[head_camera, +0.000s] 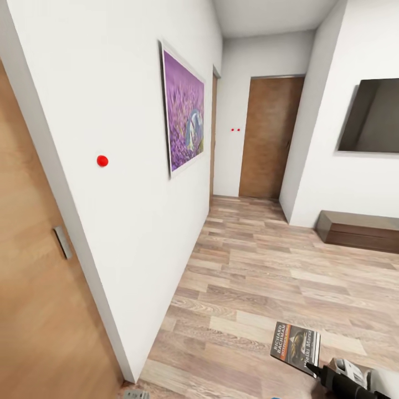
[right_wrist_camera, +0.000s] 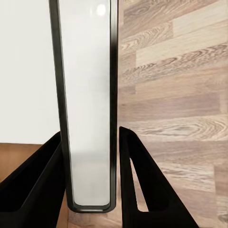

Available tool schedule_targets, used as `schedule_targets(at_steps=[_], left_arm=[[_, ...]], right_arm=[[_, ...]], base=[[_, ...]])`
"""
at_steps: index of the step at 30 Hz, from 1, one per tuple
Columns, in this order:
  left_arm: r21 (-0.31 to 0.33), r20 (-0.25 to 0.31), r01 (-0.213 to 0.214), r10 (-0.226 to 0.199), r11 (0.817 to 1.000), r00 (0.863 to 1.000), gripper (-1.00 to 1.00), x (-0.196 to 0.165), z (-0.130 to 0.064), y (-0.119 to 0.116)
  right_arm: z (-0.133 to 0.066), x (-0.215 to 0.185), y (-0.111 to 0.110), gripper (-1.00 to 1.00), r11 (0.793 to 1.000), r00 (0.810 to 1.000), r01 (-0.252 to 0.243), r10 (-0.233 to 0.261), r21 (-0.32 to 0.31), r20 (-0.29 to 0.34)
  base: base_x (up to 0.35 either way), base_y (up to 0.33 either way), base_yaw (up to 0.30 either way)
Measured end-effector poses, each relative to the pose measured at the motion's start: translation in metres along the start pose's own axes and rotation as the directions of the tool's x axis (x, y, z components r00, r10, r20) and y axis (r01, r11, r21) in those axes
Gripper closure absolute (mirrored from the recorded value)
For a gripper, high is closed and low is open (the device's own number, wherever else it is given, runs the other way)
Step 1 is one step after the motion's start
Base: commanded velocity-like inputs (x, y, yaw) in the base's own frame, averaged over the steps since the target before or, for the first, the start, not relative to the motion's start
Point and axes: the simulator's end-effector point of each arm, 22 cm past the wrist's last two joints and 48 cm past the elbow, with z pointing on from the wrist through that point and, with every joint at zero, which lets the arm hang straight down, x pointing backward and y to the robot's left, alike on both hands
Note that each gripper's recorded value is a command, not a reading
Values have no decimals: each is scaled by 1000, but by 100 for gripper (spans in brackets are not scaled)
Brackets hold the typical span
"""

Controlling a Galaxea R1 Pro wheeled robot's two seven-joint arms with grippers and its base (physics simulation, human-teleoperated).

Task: In the bedroom, move the book from the bed onto either nightstand, and place the two sandals side by side next to the bed.

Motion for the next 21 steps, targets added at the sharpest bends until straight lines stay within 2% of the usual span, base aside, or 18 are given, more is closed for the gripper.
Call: schedule_targets(at_steps=[10,21], left_arm=[[0,0,0,0,1000,1000,-100,0,0,0],[0,0,0,0,1000,1000,-100,0,0,0]], right_arm=[[0,0,0,100,1000,1000,1,-1,0,-1],[0,0,0,100,1000,1000,-1,1,0,1]], base=[[311,0,0],[47,0,-25]])
